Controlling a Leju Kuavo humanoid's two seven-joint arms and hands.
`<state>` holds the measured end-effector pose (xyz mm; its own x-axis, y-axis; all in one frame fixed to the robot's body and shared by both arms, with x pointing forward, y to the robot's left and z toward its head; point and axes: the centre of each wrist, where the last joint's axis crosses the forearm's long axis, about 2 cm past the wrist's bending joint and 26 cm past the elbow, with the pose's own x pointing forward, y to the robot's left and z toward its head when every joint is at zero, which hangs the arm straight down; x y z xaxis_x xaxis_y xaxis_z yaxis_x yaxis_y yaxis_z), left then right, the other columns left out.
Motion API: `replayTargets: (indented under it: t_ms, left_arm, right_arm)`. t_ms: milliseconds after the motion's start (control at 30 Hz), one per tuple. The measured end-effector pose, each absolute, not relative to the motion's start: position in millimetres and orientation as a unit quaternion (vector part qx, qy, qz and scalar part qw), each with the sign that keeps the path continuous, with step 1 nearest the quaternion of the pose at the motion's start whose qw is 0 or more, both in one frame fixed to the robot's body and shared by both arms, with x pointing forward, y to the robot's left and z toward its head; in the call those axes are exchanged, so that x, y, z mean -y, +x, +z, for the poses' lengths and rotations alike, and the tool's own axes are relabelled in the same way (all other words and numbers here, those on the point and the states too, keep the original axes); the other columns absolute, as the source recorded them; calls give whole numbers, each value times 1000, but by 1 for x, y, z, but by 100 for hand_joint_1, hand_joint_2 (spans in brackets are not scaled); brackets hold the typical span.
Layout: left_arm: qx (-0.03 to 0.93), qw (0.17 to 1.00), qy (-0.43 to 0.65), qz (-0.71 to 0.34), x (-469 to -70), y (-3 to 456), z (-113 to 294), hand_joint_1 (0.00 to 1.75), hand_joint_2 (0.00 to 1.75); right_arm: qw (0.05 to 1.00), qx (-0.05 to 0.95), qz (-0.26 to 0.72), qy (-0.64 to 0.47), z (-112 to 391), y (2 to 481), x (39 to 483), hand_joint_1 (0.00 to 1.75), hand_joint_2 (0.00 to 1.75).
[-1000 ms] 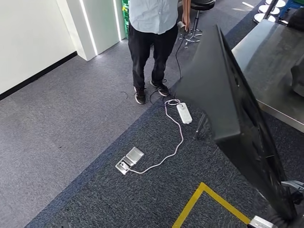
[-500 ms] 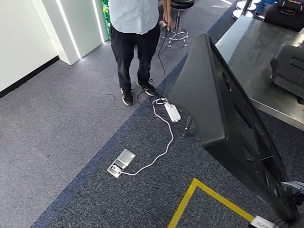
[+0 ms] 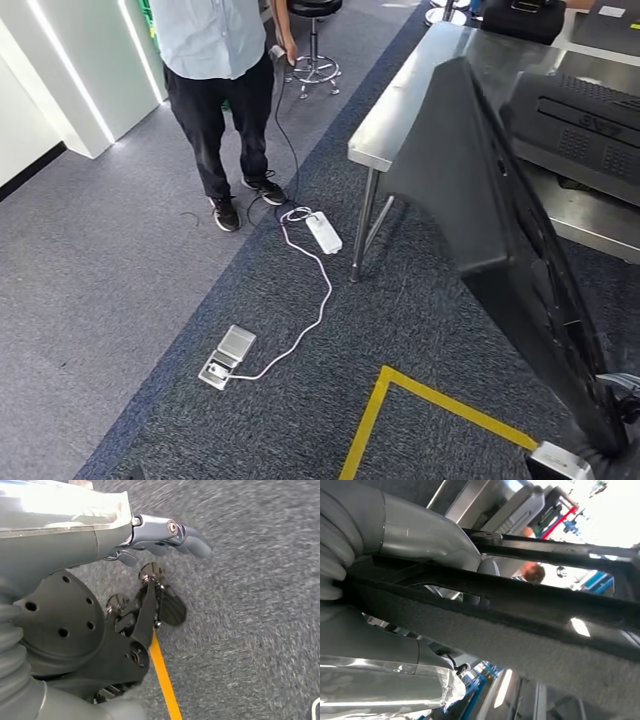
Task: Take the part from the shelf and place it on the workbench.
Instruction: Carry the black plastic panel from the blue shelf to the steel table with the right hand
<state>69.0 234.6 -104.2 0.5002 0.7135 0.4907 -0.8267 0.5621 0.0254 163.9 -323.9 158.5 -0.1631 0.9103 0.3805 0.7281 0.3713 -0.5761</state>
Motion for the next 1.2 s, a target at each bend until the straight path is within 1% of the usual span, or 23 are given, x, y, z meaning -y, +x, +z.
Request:
replayTargets:
  t_ms: [1200]
  left_arm:
    - [252,849,115,450,-235,69,-104,0,175]
  right_arm:
    - [356,749,140,-541,153,166,327,175,175]
